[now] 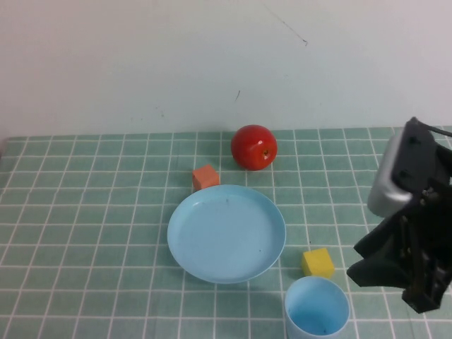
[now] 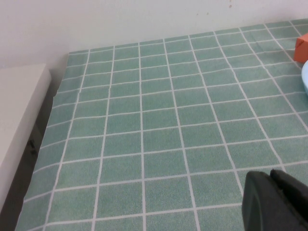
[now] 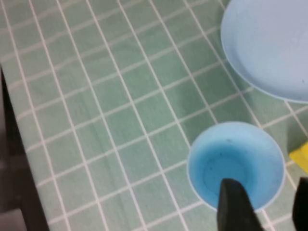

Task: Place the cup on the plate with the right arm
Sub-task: Pick up the cup from the table

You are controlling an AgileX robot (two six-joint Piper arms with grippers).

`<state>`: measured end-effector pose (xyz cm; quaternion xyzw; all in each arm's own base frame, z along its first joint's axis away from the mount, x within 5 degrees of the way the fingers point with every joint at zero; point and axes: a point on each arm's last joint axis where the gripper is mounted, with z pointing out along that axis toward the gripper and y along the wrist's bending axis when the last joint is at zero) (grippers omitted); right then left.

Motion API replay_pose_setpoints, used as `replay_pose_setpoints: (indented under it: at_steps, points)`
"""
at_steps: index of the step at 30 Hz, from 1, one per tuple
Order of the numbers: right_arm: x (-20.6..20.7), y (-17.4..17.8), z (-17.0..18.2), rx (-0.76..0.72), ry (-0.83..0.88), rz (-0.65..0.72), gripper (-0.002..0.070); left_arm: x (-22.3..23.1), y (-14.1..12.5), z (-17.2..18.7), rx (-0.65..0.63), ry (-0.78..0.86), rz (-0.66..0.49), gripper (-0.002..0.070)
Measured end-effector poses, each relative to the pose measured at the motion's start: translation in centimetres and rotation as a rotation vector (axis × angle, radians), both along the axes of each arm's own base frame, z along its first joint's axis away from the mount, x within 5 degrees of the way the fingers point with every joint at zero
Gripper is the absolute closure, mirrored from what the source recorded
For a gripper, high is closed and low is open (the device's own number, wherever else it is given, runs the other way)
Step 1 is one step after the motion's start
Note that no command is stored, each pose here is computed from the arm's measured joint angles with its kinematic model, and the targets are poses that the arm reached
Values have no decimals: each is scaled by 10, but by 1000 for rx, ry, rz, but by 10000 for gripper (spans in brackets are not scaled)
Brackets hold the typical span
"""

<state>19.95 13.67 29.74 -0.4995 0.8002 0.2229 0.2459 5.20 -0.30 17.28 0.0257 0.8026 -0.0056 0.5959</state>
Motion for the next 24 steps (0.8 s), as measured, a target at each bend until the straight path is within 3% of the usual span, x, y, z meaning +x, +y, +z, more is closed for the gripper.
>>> replay_pose_setpoints:
  at_steps: [3,6,16,24]
  points:
    - [17,5,-5,-94,8,0,320,0,0,0,0,0,0,678]
    - [34,11,-17,-148,36,3,279,0,0,0,0,0,0,678]
    - [72,26,-87,-244,188,-13,262,0,0,0,0,0,0,678]
    - [77,30,-107,-252,251,-23,262,0,0,0,0,0,0,678]
